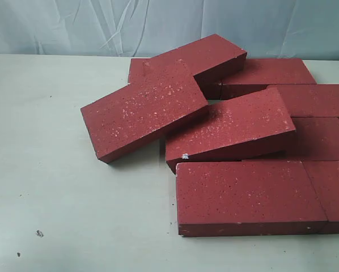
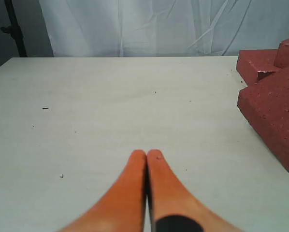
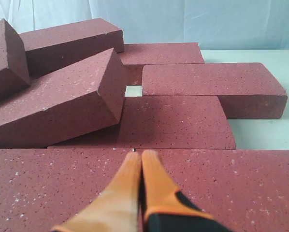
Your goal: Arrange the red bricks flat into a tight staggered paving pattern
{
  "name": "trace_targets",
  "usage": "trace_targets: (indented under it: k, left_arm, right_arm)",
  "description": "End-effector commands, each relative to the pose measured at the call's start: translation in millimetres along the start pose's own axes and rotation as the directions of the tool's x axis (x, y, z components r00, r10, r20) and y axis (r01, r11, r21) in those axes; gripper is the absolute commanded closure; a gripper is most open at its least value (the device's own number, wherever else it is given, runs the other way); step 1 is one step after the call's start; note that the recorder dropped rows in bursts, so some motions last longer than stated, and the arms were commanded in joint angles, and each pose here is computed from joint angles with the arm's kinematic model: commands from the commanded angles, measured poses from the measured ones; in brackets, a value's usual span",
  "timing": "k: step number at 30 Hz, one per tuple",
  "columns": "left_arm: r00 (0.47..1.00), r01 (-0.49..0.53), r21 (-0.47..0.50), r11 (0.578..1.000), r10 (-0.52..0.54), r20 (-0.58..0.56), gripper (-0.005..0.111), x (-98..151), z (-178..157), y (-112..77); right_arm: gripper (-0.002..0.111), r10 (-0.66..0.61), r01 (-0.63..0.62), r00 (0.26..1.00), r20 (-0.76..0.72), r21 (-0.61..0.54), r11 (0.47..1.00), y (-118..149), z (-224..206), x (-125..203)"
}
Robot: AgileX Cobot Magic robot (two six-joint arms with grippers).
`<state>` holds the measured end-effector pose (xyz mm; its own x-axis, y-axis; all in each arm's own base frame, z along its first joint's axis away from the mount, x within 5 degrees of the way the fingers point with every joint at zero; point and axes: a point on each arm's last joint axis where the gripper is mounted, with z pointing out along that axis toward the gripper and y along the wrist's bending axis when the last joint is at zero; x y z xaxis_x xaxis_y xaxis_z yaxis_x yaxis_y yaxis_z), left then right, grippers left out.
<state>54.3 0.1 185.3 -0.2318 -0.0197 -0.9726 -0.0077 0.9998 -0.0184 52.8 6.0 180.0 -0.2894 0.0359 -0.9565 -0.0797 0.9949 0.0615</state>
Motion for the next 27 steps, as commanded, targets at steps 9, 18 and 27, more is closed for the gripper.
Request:
trace_targets:
  k: [9,18,27]
  left_arm:
    - [1.000,0.007,0.001,1.000,-0.007,0.012,0.107,0.2,0.0,-0.1]
    - [1.000,0.007,0.001,1.000,-0.007,0.012,0.107,0.2,0.0,-0.1]
    - [1.000,0.007,0.001,1.000,-0.007,0.012,0.107,0.2,0.0,-0.1]
  right_arm:
    - [0.109,0.001,-0.001,1.000,0.013,0.005,1.000,-0.3,-0.2,-0.4]
    - [0.109,0.000,-0.001,0.988,0.151,0.005,1.000,-0.3,-1.3,-13.0]
    - [0.109,-0.001,-0.001,0.877,0.481,0.005,1.000,-0.3,-11.4,-43.0]
